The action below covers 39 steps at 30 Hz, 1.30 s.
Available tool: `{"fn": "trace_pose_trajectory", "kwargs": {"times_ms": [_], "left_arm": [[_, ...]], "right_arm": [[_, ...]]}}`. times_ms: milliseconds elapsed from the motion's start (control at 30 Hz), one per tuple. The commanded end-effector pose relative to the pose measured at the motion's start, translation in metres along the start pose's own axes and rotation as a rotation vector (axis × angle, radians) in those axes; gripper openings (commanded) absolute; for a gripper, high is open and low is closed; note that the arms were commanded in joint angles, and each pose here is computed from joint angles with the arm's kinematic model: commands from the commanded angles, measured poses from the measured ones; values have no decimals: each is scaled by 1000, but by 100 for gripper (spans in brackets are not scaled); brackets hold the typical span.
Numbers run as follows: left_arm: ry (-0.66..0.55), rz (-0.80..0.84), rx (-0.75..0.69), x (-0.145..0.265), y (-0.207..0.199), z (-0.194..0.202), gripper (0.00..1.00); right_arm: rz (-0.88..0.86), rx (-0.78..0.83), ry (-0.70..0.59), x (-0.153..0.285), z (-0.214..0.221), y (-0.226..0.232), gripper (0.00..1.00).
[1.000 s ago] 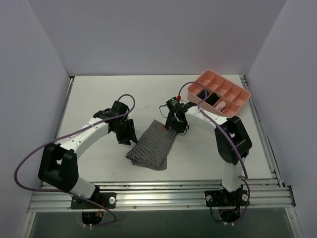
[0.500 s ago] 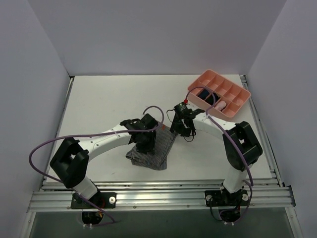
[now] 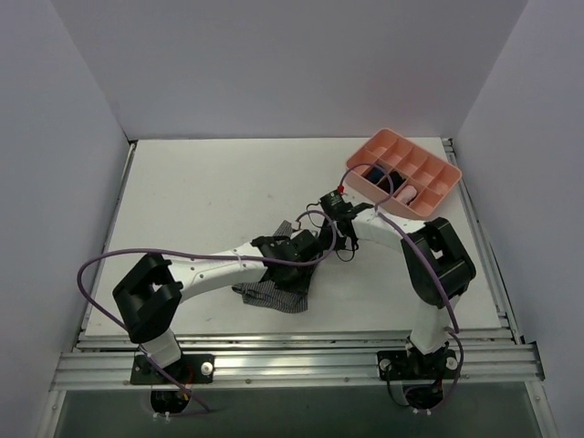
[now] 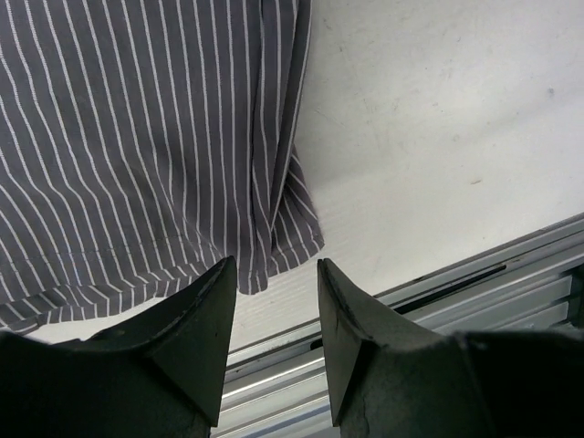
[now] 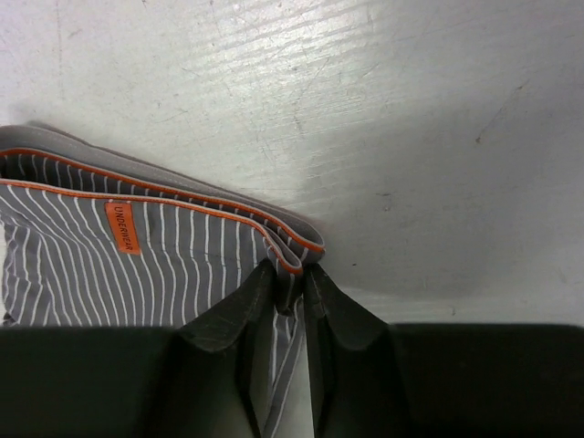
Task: Roll the underwear
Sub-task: Fold the underwear
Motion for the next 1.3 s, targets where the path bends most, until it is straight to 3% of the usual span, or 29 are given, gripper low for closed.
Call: {"fn": "trace_pose_trajectory", "kwargs": {"times_ms": [0,100,500,600,767,900,1033,1067,1100,1133,1267], "left_arm": [[-64,-28,17,-4,-2,-7,49],[-52,-62,8,-11,0,1,49],[-22,-126,5,-42,-2,15,45],[-21,-141,13,-45,-1,16,38],[-25,-157,16,-42,0,16,14],[-37,-157,16,-31,-1,10,8],[-53,-97,17,-15,-10,3,8],[-51,-91,16,-11,-11,3,13],[-54,-79,20,-7,-12,1,23],[-47,-65,21,-6,-14,3,23],[-56,-34,22,-8,-16,4,3]], "right_arm": [[42,3,48,-8,10,-17,13],[40,6,57,-8,13,-18,6],[45,8,77,-6,19,-26,6],[45,7,82,-6,20,-27,6],[43,11,85,-5,23,-30,5],[43,18,92,-5,25,-32,3],[53,40,88,-2,21,-34,0],[48,45,88,0,20,-33,0],[49,48,87,0,19,-34,0],[49,49,89,1,20,-34,0],[36,52,91,3,19,-32,0]]}}
Point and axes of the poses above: each gripper's point midway between its finger pads, its own x axis back along the fingers, its own y axis along the line the jaws close on, z = x × y, the point moved 3 cm from there along x, back along the fingers, and after that the axes turned 8 degrees about -x, right-handed, at the moved point
